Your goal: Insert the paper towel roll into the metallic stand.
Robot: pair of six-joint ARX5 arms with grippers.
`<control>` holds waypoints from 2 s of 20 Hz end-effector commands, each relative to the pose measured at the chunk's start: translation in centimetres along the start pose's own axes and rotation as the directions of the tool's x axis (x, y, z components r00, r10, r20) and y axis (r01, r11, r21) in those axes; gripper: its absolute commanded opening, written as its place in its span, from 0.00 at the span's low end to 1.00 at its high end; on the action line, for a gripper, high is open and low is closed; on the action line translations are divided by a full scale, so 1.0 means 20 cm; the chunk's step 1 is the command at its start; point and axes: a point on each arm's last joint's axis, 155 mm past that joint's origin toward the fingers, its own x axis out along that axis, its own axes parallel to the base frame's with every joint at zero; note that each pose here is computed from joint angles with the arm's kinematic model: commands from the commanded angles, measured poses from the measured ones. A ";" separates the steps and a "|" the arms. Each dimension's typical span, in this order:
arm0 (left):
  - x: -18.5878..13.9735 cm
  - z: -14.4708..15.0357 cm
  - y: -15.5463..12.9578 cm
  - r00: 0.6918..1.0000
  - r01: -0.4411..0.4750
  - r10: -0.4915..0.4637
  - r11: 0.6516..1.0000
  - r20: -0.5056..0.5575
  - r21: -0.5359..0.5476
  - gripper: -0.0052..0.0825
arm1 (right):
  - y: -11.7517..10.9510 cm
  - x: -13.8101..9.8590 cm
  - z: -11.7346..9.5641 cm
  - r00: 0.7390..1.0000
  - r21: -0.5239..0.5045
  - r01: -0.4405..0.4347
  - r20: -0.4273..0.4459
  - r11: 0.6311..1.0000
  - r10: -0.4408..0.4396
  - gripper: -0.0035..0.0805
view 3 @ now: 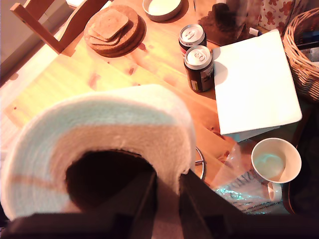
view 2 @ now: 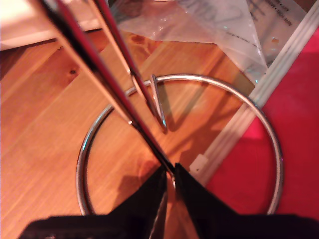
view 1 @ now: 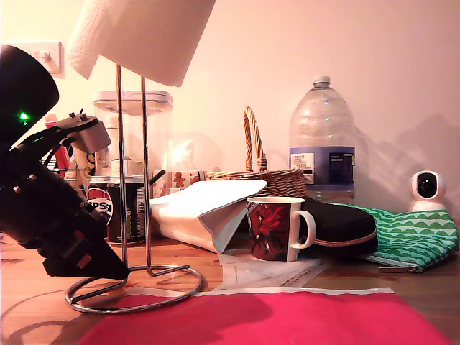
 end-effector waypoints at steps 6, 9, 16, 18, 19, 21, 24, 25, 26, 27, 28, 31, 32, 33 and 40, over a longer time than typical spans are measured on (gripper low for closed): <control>0.03 -0.06 -0.25 0.991 0.126 -0.121 0.986 -0.051 0.106 0.04 | 0.10 -0.04 0.02 0.997 -0.026 -0.074 0.019 0.997 0.074 0.03; 0.03 -0.05 -0.30 0.989 0.146 -0.141 0.980 -0.049 0.133 0.04 | 0.14 -0.03 0.05 0.995 -0.038 -0.089 0.037 0.995 0.091 0.03; 0.03 -0.03 -0.36 0.986 0.168 -0.163 0.973 -0.044 0.156 0.04 | 0.18 0.00 0.22 0.980 -0.053 -0.117 0.155 0.992 0.123 0.03; 0.03 -0.03 -0.35 0.987 0.161 -0.155 0.975 -0.047 0.156 0.04 | 0.18 0.07 0.20 0.985 -0.032 -0.114 0.125 0.993 0.117 0.03; 0.03 -0.03 -0.35 0.987 0.159 -0.153 0.975 -0.047 0.156 0.04 | 0.17 0.12 0.19 0.988 -0.018 -0.112 0.103 0.994 0.113 0.03; 0.03 -0.03 -0.35 0.987 0.158 -0.152 0.975 -0.047 0.156 0.04 | 0.15 0.22 0.14 0.994 -0.008 -0.101 0.046 0.995 0.101 0.03; 0.03 -0.04 -0.33 0.989 0.141 -0.134 0.978 -0.054 0.156 0.04 | 0.13 0.32 0.06 0.996 0.005 -0.085 -0.034 0.996 0.085 0.03; 0.03 -0.05 -0.33 0.990 0.135 -0.127 0.978 -0.058 0.156 0.04 | 0.12 0.33 0.04 0.995 0.007 -0.076 -0.057 0.997 0.077 0.03; 0.03 -0.05 -0.32 0.991 0.128 -0.120 0.979 -0.060 0.157 0.04 | 0.11 0.33 0.01 0.995 0.008 -0.067 -0.079 0.998 0.068 0.03; 0.04 -0.05 -0.31 0.992 0.121 -0.113 0.980 -0.062 0.157 0.04 | 0.10 0.31 -0.02 0.993 0.006 -0.057 -0.100 0.998 0.057 0.03; 0.04 -0.05 -0.30 0.993 0.112 -0.103 0.981 -0.065 0.158 0.04 | 0.09 0.29 -0.04 0.992 0.005 -0.044 -0.116 0.999 0.044 0.03; 0.04 -0.07 -0.24 0.996 0.047 -0.034 0.986 -0.083 0.161 0.04 | 0.07 0.21 -0.02 0.996 0.005 -0.034 -0.076 0.999 0.034 0.03; 0.04 -0.08 -0.21 0.996 0.024 -0.009 0.987 -0.089 0.159 0.04 | 0.08 0.17 -0.01 0.997 0.004 -0.037 -0.064 0.999 0.037 0.03; 0.04 -0.08 -0.19 0.996 0.016 -0.002 0.988 -0.088 0.153 0.04 | 0.08 0.14 -0.01 0.998 0.003 -0.037 -0.052 0.999 0.038 0.03; 0.03 -0.09 -0.13 0.995 -0.012 0.024 0.993 -0.092 0.121 0.04 | 0.03 0.08 0.01 1.000 0.005 0.015 -0.023 1.000 -0.015 0.03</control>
